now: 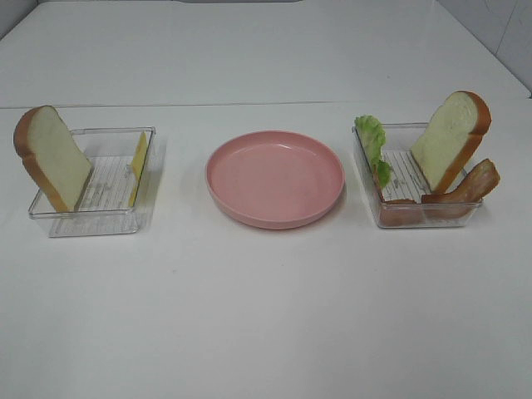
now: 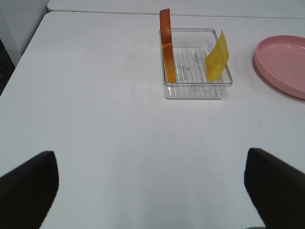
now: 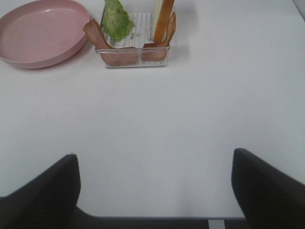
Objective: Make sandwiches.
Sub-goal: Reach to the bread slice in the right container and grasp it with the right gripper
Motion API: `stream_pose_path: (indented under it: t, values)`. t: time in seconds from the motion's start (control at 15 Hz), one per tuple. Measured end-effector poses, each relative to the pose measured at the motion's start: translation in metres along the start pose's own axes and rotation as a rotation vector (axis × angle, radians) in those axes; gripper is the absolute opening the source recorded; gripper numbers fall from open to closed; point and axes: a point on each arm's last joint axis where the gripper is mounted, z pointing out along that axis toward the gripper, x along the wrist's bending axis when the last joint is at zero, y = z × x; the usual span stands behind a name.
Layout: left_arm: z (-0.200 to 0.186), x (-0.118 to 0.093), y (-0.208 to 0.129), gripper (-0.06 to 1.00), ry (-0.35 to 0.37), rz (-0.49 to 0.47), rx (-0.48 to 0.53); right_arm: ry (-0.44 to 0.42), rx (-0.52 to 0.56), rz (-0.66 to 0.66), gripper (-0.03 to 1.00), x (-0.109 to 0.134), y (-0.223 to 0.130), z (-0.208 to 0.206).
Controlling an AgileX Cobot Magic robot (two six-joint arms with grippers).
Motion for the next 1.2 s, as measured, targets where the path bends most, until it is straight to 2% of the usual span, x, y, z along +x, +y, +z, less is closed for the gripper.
stream_pose_path:
  t: [0.93,1.2]
  values:
    - [0.000,0.000,0.000,0.98,0.000,0.000,0.000,0.007,0.000,0.004,0.85,0.001,0.000,0.000]
    - [0.000,0.000,0.000,0.98,0.000,0.000,0.000,0.013,0.004,0.007,0.85,0.001,0.037,0.003]
